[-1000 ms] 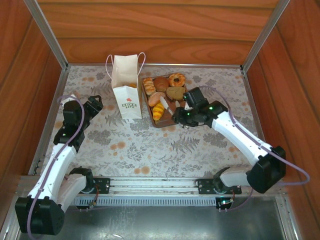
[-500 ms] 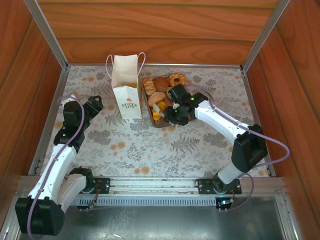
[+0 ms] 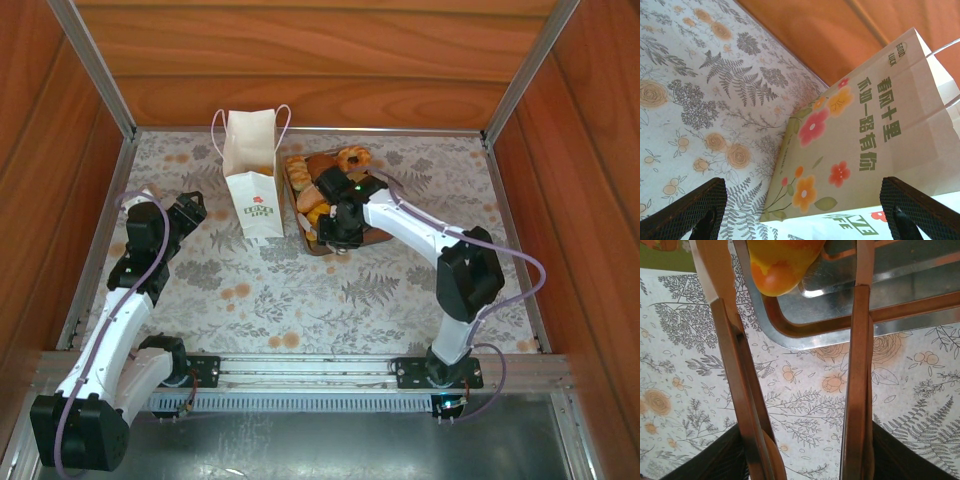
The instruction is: Place the fake bread into the paper bag
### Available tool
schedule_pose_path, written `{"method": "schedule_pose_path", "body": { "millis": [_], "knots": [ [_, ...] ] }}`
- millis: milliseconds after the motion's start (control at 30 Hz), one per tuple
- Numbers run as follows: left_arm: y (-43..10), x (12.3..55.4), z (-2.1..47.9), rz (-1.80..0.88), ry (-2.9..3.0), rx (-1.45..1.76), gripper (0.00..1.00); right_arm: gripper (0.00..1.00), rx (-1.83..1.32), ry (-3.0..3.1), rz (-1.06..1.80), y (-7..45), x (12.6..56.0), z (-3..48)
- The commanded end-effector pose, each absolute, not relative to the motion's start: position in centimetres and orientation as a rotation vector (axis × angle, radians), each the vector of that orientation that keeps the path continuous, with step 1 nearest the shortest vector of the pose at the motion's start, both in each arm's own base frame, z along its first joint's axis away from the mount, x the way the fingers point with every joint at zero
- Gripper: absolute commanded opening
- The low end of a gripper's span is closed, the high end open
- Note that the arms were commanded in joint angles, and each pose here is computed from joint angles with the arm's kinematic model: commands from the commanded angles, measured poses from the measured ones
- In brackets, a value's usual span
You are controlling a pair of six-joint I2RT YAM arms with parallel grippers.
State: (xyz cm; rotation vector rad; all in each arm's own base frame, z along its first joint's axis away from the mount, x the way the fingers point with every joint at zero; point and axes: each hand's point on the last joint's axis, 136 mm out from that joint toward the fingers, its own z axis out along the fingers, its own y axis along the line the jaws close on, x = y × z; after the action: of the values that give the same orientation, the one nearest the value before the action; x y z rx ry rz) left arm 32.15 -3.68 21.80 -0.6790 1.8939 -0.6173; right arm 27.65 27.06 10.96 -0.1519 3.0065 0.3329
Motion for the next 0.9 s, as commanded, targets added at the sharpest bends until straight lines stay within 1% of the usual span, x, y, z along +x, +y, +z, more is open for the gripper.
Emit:
{"method": "schedule_pose_path", "body": {
  "millis": [0,300,567,700,867],
  "knots": [
    [-3.5,32.2,21.5,-0.603,1.896,-0.663,0.84,0.55,-0.194,3.000,0.259,26.8,27.8,11.2],
    [-3.5,32.3,21.4,-0.599,1.902,-0.660,0.84,0.49,-0.229,3.001,0.186,26.7,27.9,11.1],
    [-3.5,32.3,21.6,-0.597,1.902,-0.658,0.84,0.36,-0.231,2.974,0.137,25.7,27.7,12.3],
    [-3.4,32.3,22.2,-0.592,1.900,-0.649,0.84,0.33,-0.228,2.953,0.129,25.0,27.4,13.1],
    [-3.7,32.3,23.9,-0.599,1.890,-0.616,0.84,0.33,-0.226,2.913,0.113,23.8,26.9,14.5]
  ]
}}
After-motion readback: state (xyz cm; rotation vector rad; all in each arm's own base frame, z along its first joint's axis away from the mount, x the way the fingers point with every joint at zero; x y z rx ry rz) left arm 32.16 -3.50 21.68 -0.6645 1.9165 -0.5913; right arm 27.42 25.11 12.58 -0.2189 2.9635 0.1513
